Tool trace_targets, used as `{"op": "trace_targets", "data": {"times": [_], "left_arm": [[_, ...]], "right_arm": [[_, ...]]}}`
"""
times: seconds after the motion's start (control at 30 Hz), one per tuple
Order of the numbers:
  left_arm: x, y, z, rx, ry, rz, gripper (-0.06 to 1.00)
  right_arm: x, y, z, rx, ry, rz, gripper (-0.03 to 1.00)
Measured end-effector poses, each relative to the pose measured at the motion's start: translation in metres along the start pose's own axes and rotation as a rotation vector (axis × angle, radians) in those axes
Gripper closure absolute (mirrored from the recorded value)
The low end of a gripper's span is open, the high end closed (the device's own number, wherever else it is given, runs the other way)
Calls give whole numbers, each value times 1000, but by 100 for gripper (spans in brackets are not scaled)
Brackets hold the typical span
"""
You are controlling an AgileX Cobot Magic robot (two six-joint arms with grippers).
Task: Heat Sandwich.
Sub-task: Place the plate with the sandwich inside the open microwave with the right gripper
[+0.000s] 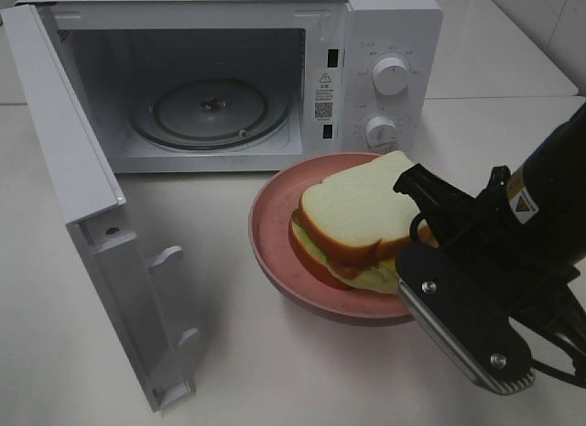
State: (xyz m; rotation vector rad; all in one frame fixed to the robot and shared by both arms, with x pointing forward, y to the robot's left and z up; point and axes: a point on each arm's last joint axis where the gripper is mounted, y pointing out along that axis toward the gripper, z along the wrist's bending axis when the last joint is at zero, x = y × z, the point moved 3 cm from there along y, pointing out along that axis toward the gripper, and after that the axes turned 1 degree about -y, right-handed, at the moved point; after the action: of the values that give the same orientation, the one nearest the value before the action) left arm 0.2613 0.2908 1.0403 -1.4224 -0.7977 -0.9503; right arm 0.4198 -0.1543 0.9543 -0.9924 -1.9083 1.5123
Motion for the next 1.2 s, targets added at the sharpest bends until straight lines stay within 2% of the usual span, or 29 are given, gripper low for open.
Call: {"op": "trace_targets", "data": {"times": [0.17,0.6,1.2], "left_arm": [[0,0,0,0,0,0,-4],[0,0,0,0,0,0,-4],[0,0,0,0,0,0,-4]], "right_arm": [[1,0,-4,-30,6,-64,93],[3,3,-12,-73,8,-84,93],[13,11,-64,-102,-45,-98,93]]}}
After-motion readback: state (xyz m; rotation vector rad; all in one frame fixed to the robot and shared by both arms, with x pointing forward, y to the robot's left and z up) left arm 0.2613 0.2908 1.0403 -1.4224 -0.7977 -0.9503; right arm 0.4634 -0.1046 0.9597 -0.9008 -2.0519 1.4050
